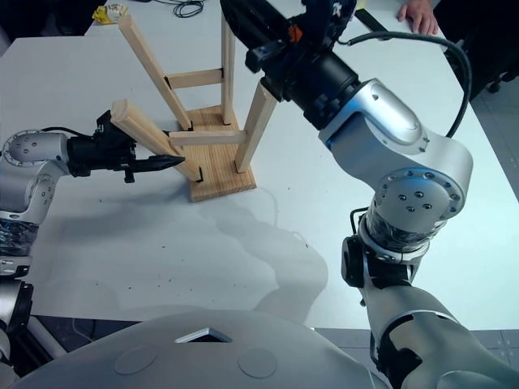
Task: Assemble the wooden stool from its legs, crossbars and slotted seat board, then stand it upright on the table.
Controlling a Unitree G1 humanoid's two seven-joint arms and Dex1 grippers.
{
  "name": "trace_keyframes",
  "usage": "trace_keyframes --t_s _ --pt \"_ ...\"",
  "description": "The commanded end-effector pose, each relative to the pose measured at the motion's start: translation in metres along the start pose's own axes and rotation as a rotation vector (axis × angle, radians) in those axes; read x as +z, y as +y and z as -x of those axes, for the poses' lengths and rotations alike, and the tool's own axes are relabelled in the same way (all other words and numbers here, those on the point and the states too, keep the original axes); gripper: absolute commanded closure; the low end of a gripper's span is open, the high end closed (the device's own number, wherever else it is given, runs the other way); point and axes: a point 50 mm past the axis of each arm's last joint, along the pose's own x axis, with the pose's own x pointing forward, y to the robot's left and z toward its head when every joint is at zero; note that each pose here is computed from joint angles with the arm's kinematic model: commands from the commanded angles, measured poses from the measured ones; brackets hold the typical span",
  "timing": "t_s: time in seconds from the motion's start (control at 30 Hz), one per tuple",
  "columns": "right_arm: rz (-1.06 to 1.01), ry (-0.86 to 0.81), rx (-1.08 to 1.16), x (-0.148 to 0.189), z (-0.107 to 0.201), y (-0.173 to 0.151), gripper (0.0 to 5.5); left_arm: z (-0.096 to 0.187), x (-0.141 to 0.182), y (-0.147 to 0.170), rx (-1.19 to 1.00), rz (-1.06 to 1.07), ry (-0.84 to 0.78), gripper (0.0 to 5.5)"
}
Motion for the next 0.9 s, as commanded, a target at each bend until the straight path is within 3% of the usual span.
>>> trace_keyframes --t_s 0.03,0.33,0.7,0.9 --pt "-0.021 0.082 0.002 -0.017 -0.001 0.002 5.49 0.0 -0.032 -0.007 -0.008 0.167 0.151 3.45" --pt "-0.042 0.268 0.046 -0.05 -0.008 0.015 5.5 -0.001 -0.038 -0.003 -0.01 0.274 0.154 3.45" --pt "0.007 0.294 -0.086 -0.058 -0.028 -0.001 5.5 -0.007 -0.045 -0.003 -0.025 0.321 0.167 3.45" --pt "0.023 0.309 -0.074 -0.069 -0.034 0.008 5.5 -0.008 -0.05 -0.002 -0.023 0.36 0.163 3.45"
